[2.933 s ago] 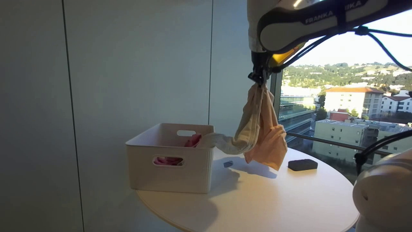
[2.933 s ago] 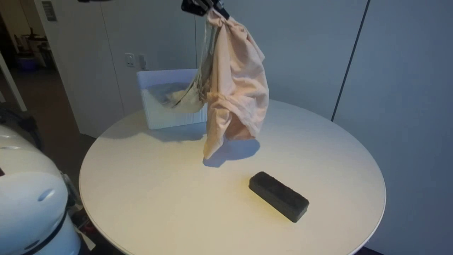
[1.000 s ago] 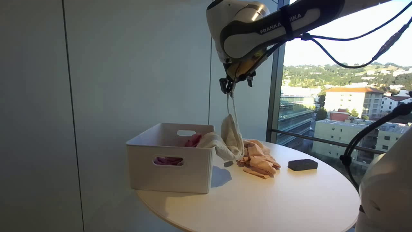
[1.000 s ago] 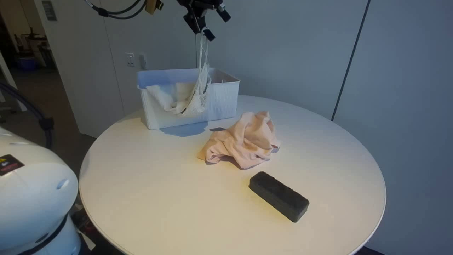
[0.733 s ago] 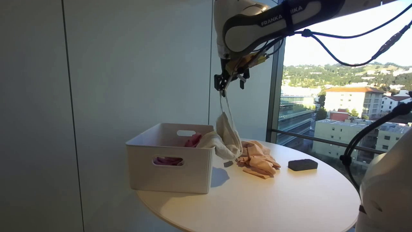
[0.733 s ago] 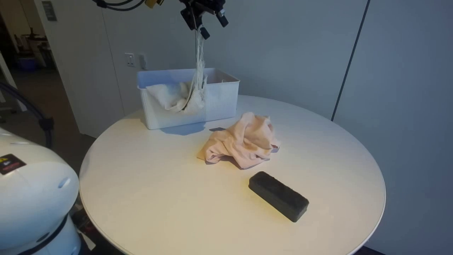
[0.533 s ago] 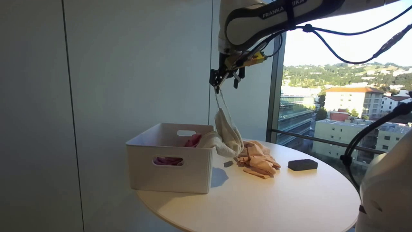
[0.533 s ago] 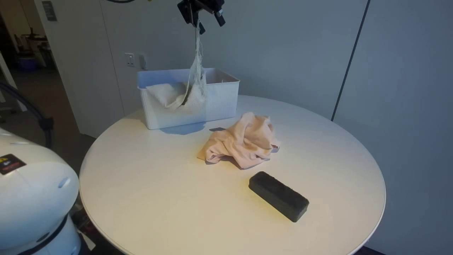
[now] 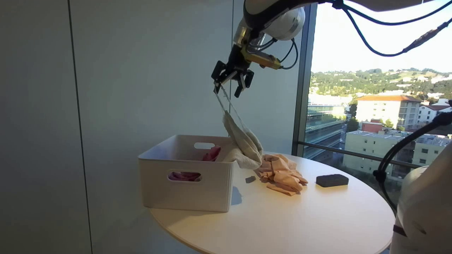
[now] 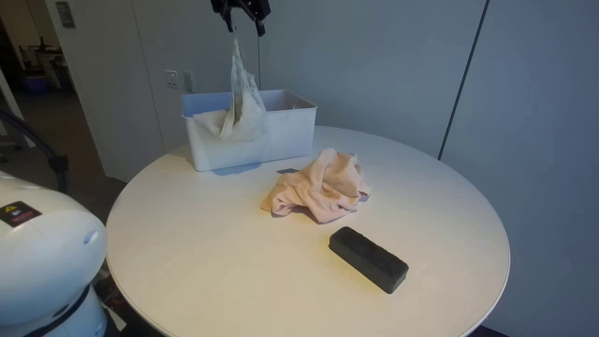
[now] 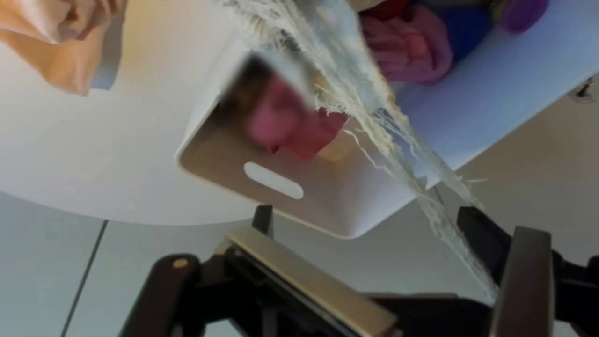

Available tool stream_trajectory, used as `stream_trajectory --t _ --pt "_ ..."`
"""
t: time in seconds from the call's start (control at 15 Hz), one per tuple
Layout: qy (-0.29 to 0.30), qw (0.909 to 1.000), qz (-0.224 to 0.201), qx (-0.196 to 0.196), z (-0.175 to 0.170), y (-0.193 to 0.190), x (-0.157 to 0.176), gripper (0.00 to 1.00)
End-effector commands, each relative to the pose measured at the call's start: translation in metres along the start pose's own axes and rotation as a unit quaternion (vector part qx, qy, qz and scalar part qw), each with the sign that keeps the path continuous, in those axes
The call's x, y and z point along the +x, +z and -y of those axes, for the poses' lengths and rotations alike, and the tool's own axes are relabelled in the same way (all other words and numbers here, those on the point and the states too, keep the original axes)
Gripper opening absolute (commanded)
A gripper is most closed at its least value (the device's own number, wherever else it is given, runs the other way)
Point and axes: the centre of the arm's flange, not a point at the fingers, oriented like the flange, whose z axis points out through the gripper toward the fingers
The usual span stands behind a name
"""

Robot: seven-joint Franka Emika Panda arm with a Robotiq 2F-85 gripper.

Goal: Remove the t-shirts and towel from the white storage container.

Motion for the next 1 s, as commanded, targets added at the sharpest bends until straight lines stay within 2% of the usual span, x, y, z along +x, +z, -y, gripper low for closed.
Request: stream_trajectory --t 0.0,0.07,0.2,0.33,0.47,0.6,0.8,0.87,0.93 --pt "-0.006 0.995 0.088 0.046 0.01 0.016 0.007 1.0" --pt "-0.001 0.9922 0.123 0.025 0.01 0.025 0.001 1.0" --pt "0.011 0.9872 0.152 -0.047 0.004 0.044 -0.006 1.0" --pt "0.006 0.9762 0.196 -0.093 0.004 0.056 -0.01 1.0" --pt "0.011 0.9653 0.21 -0.156 0.001 0.061 -0.011 1.0" --pt "0.009 0.9498 0.23 -0.212 0.001 0.061 -0.011 1.0" --pt "0.009 0.9244 0.234 -0.301 0.002 0.059 -0.01 1.0" --pt "-0.005 0.9111 0.255 -0.324 0.006 0.058 -0.009 1.0" --pt "-0.053 0.9161 0.288 -0.274 0.01 0.056 -0.008 1.0"
